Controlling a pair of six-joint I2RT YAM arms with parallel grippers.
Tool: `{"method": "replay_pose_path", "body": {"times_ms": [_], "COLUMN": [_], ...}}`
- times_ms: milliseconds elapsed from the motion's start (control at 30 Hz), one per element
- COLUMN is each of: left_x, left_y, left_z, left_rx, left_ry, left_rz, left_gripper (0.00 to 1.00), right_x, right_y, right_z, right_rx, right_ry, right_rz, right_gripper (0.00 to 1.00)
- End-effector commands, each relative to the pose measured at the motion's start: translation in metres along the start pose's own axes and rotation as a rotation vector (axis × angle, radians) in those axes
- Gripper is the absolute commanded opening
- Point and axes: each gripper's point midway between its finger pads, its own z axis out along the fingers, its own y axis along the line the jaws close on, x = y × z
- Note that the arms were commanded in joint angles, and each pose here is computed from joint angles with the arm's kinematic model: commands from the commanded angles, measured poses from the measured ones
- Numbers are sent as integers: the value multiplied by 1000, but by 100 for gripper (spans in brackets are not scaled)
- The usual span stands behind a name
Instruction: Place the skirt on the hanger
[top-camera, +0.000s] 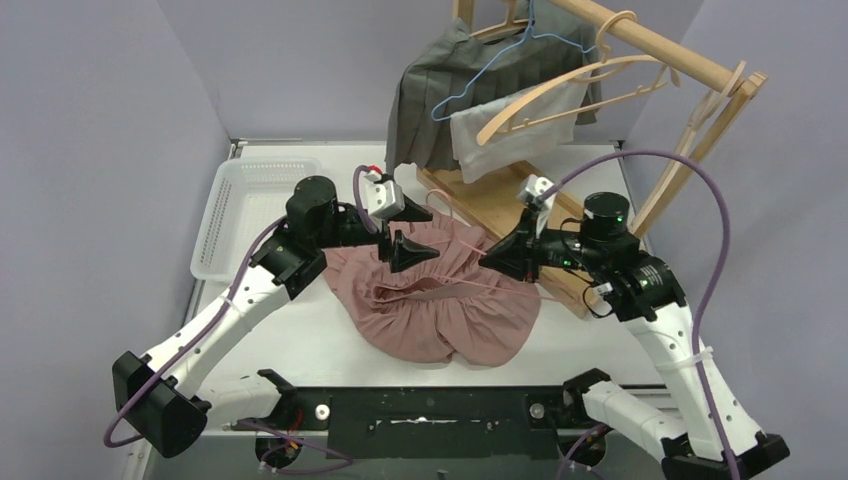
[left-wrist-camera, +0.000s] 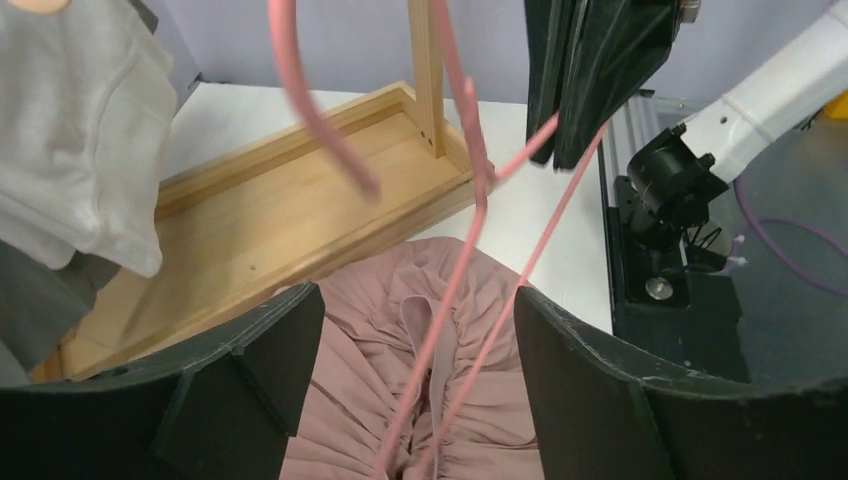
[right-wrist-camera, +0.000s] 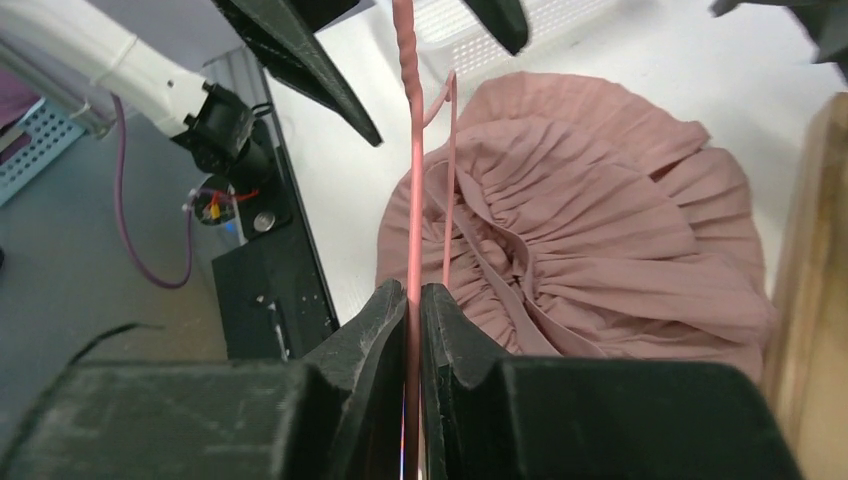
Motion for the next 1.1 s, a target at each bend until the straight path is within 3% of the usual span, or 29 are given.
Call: {"method": "replay_pose_path", "body": {"times_ms": [0,100,167,567,833,967,1000,1067], "left_x": [-14,-1,6,18,14,12,11,10], "left_y": [-13,-30,-41,-41,-40,-34,-32,-29], "left_z": [0,-7,-14,-53,-51,-50,-50,-49], "left_rx": [101,178,228,226,261,238,225,209], "left_ry": [-35,-4,16,-26,-20,-10,-10,-6], "left_rz": [127,124,105,24,34,60,68,91], "left_gripper": [63,45,39,34,0,0,0,0], "right_x": [-22,-22,-23,-42,-48,-57,-62,-71], "right_y": [9,13,13,37,42,30,27,21], "right_z": [18,27,29,16,18,24,27,39], "right_rx": [-22,-64,-75,-146,-180,-119,-99,-74], "right_ry": [-8,8,7,-98,-111,-121,-130,-136], "right_rz": [-150,-171,-187,-267,-247,-207,-199,-168], "right_gripper": [0,0,0,0,0,49,58,66]}}
